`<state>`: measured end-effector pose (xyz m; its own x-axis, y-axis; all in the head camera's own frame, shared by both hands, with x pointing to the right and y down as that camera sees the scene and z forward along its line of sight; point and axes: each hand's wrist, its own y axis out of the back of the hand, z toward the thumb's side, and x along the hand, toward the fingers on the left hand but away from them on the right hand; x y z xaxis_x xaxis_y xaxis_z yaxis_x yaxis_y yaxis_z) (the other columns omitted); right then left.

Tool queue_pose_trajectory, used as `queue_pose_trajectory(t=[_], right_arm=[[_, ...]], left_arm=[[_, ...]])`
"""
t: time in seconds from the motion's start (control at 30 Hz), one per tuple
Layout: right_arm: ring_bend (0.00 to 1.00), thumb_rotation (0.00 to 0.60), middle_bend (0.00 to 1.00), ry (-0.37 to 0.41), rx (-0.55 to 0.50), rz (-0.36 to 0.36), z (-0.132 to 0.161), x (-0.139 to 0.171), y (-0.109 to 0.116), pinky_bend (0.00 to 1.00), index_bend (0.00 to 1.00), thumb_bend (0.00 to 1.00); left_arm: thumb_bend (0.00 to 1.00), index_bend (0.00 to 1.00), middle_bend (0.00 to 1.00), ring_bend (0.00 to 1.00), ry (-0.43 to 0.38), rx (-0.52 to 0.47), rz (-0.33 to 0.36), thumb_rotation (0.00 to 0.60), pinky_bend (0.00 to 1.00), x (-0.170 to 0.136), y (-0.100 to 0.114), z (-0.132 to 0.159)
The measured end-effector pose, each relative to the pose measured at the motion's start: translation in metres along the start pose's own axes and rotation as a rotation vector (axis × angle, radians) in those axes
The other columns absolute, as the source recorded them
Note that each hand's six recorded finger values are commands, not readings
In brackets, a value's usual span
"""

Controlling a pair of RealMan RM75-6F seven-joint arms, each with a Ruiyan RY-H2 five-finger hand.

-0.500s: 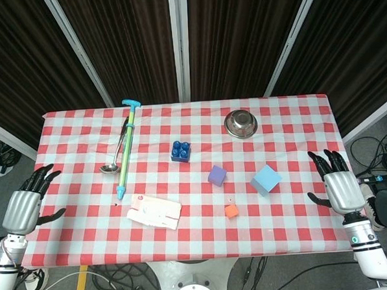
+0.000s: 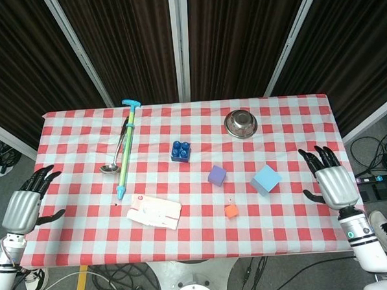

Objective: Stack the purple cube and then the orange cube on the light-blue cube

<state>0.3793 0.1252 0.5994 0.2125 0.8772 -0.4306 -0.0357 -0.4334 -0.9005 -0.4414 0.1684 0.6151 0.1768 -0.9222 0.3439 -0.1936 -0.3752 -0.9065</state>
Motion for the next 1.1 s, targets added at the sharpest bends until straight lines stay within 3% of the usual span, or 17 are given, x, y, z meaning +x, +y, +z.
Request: queue_pose_trajectory(t=[0.2,0.33,0.57,0.83,1.1], right_arm=[[0.00,0.600,0.22,0.173,0.088,0.096,0.033,-0.042,0.003,0.02,0.00,0.08],[0.00,0.600,0.23,0.336,0.135,0.197,0.067,-0.076,0.002,0.05,0.00,0.09],[0.02,0.600,0.26,0.569,0.257,0.277,0.123,-0.122,0.010,0.09,0.00,0.08],[0.02,0.600,0.27,0.677,0.405,0.351,0.151,-0.149,-0.007,0.10,0.00,0.07],[0.02,0.600,0.27,0.704,0.405,0.369,0.162,-0.160,-0.028,0.11,0.00,0.07]], left_arm=[[0.09,0.22,0.20,0.12,0.015,0.012,0.005,0.600,0.27,0.001,0.000,-0.003],[0.09,0.22,0.20,0.12,0.034,0.038,0.002,0.600,0.27,0.002,-0.002,-0.007],[0.09,0.22,0.20,0.12,0.056,0.058,-0.005,0.600,0.27,-0.001,-0.004,-0.015],[0.09,0.22,0.20,0.12,0.084,0.064,-0.001,0.600,0.27,-0.005,-0.003,-0.026],[0.09,0.22,0.20,0.12,0.091,0.062,-0.007,0.600,0.27,-0.007,-0.004,-0.030]])
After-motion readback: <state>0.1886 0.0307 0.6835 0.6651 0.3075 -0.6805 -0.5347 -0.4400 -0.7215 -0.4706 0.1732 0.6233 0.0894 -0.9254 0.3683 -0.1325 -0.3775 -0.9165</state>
